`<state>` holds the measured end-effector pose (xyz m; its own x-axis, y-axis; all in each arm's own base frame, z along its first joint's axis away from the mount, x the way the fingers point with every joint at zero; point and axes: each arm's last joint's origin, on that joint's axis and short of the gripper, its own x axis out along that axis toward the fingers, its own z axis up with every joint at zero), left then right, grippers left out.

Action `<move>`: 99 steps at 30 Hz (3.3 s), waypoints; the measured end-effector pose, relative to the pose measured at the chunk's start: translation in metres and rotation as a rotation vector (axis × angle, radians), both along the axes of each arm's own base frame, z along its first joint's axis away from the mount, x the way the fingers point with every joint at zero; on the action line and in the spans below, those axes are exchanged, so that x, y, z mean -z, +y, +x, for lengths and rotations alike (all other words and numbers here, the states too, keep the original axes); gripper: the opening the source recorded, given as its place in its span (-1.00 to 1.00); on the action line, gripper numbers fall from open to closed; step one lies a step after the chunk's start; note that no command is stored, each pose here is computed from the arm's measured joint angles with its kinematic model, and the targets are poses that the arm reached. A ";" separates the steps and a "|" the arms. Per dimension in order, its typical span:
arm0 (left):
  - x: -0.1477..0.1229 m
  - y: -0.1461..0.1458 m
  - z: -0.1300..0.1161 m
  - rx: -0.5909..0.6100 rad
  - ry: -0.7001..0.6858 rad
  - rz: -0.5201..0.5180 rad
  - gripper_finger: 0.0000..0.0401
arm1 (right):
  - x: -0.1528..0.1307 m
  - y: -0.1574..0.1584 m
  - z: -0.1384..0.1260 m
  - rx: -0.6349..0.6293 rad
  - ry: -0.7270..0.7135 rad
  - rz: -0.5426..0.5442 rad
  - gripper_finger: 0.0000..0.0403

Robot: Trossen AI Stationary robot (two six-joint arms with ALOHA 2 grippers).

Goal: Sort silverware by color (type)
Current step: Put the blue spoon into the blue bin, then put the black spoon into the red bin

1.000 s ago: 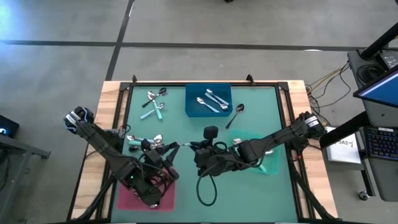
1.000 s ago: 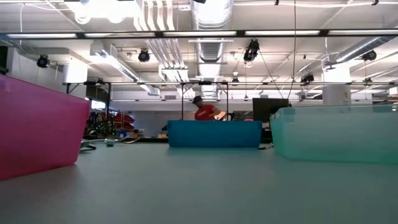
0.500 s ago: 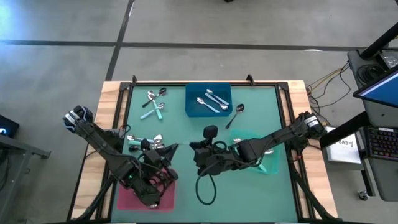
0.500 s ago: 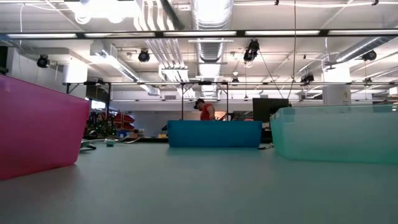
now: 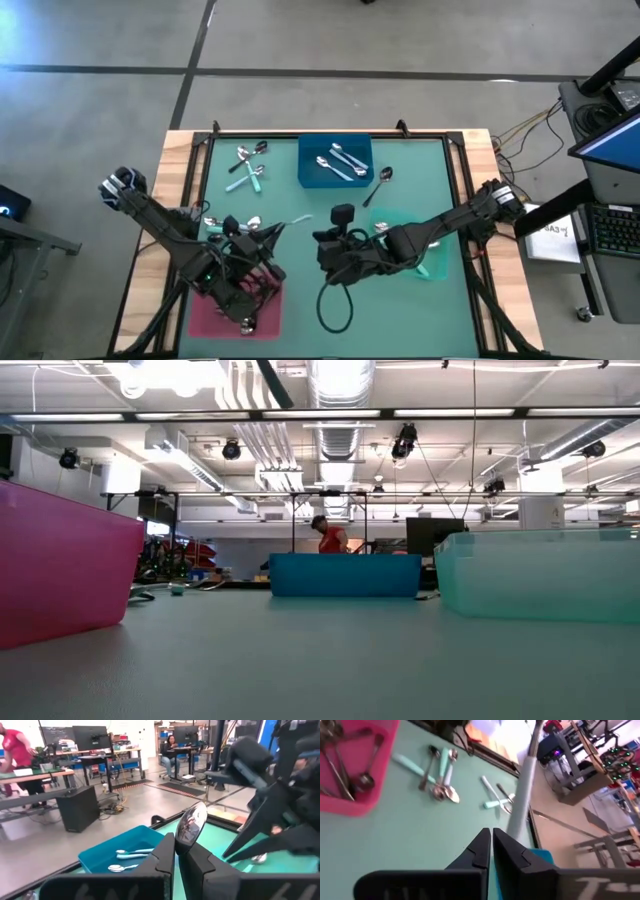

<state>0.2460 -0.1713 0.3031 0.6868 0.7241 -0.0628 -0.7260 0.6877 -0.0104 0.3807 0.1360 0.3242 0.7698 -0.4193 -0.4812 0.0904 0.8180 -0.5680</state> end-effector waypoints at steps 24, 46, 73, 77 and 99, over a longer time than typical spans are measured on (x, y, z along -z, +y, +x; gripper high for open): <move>0.002 0.250 0.079 0.167 0.526 -0.110 -1.00 | -0.010 -0.160 -0.054 0.379 0.439 0.277 -0.94; 0.056 0.360 0.127 0.427 0.661 -0.328 -0.54 | 0.014 -0.252 -0.070 0.423 0.476 0.554 -0.91; 0.060 0.251 0.061 0.683 0.760 -0.584 -0.39 | 0.081 -0.244 -0.091 0.388 0.742 0.615 -0.58; 0.053 0.215 0.026 0.589 0.655 -0.517 -0.39 | 0.104 -0.245 -0.090 0.222 0.764 0.509 -0.52; 0.011 0.145 -0.089 0.371 0.192 -0.271 -0.39 | 0.157 -0.263 -0.105 -0.206 0.778 0.278 -0.59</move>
